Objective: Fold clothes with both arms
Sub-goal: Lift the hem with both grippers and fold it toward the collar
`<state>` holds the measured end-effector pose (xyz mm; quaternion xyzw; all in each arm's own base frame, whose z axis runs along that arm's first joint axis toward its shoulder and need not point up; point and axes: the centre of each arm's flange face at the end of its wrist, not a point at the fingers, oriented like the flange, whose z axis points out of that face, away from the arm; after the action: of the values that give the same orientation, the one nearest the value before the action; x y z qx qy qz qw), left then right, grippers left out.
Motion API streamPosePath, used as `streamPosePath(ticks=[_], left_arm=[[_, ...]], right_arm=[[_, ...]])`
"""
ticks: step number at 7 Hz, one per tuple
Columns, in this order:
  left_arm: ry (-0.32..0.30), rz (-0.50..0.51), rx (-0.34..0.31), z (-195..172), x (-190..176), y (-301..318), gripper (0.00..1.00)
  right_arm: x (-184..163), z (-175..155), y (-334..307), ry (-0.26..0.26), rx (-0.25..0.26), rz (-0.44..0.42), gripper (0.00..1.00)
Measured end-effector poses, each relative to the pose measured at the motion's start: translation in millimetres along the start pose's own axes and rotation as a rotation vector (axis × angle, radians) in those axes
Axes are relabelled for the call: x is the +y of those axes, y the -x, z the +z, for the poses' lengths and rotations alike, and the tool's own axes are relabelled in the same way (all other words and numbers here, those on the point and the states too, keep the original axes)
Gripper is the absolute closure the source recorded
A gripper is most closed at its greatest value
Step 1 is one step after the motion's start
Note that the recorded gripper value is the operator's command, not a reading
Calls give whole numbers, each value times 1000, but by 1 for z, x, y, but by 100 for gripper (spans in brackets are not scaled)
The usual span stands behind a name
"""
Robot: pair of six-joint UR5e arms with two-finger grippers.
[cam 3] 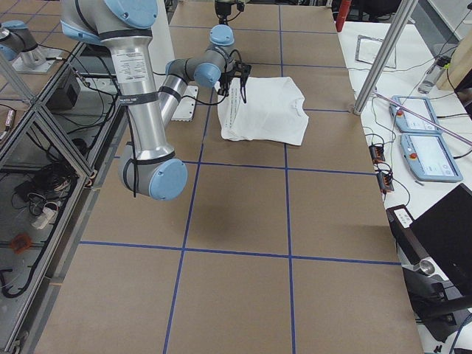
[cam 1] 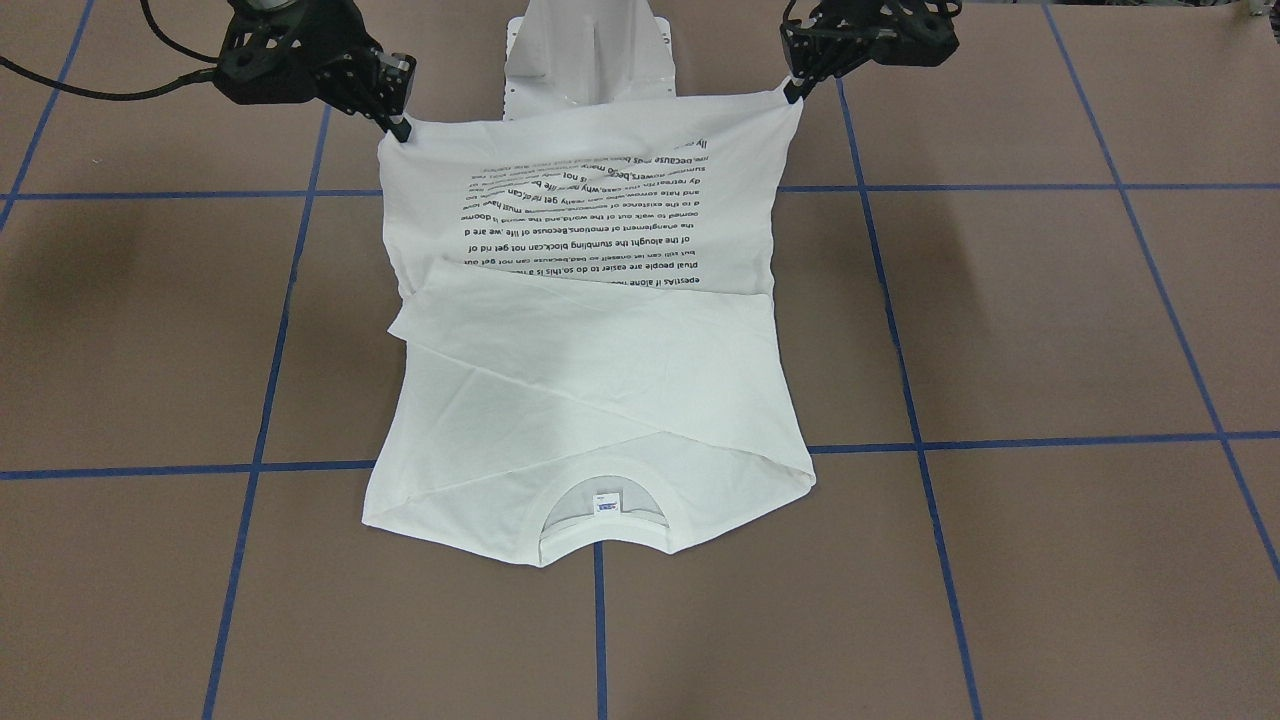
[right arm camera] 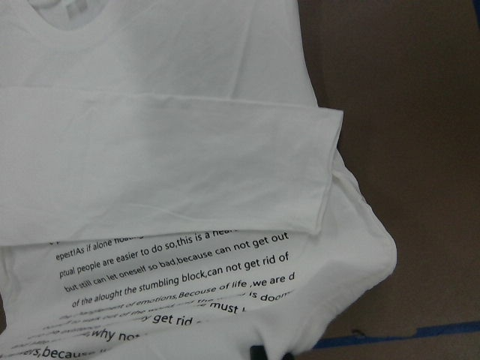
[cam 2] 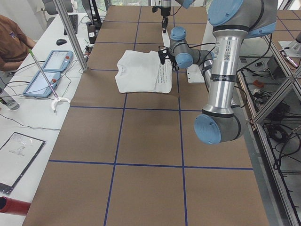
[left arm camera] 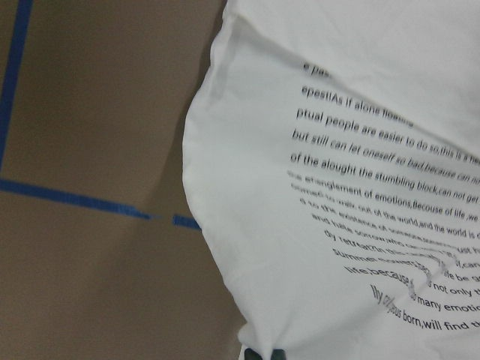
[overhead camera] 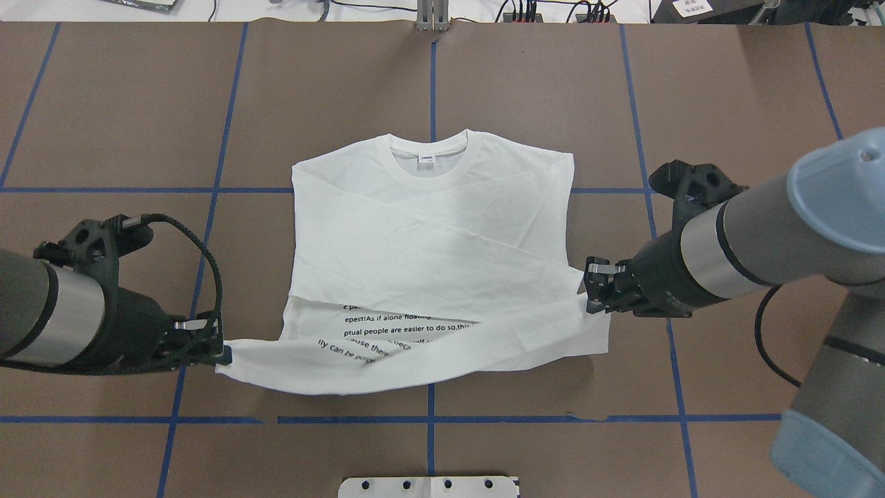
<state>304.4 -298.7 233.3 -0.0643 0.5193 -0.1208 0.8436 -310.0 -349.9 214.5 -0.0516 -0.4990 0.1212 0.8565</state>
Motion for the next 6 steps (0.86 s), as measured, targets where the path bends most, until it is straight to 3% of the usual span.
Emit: streamPosePath(ticks=[2, 4, 6], left_arm=[[-68, -35, 19, 3, -62, -26, 100], [-128, -81, 3, 26, -131, -59, 100], [-182, -61, -29, 51, -201, -68, 100]], right_arm=[[-80, -22, -6, -21, -10, -8, 100], [-146, -8, 13, -39, 14, -9, 100], [-201, 12, 35, -52, 46, 2, 100]])
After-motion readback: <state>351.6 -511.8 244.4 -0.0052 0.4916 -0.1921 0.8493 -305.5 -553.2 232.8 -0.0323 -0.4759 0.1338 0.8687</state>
